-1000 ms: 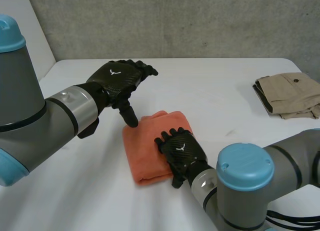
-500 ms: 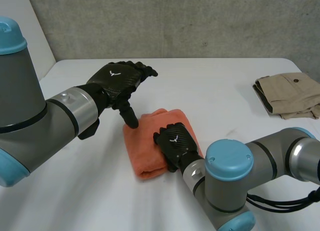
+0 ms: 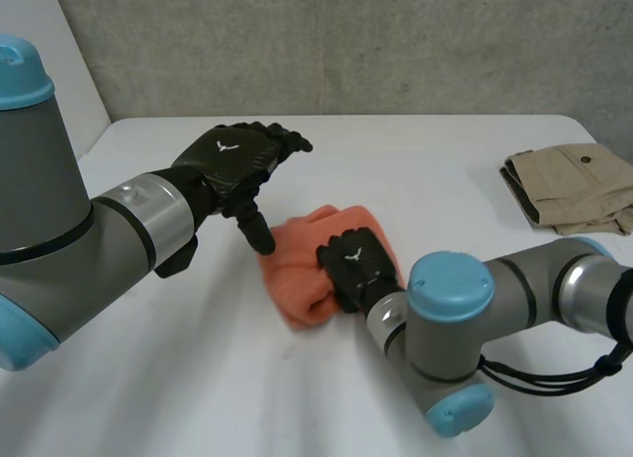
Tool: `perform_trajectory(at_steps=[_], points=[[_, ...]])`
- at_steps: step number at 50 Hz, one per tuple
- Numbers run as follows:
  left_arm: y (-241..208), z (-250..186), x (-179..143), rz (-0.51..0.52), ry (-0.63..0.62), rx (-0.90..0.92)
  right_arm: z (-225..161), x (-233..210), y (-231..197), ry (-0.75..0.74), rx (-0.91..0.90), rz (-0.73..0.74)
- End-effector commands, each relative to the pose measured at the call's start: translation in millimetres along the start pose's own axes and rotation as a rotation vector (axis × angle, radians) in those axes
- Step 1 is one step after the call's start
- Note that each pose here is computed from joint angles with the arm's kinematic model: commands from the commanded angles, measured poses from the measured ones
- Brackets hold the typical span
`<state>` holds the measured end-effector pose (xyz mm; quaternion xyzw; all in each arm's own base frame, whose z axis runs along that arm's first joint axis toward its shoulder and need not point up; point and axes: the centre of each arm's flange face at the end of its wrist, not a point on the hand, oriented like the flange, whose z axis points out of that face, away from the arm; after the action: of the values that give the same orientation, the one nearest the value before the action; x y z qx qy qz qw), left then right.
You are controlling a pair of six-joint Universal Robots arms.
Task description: Fold the laundry.
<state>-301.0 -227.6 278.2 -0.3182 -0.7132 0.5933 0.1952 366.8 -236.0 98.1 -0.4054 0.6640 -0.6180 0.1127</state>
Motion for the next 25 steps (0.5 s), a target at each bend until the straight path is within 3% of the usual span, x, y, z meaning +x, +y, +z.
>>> perform_trajectory(at_steps=[1,15,25], points=[[0.0,0.0,0.0,-0.002,0.000,0.000,12.3,53.5,9.5,0.090,-0.024,-0.029],[1.9,0.8,0.1,-0.003,0.001,-0.006,6.0,191.6,39.0,0.268,-0.107,-0.108],[3.3,1.5,-0.4,-0.012,0.000,-0.010,41.6,227.4,21.6,0.220,0.061,-0.309]])
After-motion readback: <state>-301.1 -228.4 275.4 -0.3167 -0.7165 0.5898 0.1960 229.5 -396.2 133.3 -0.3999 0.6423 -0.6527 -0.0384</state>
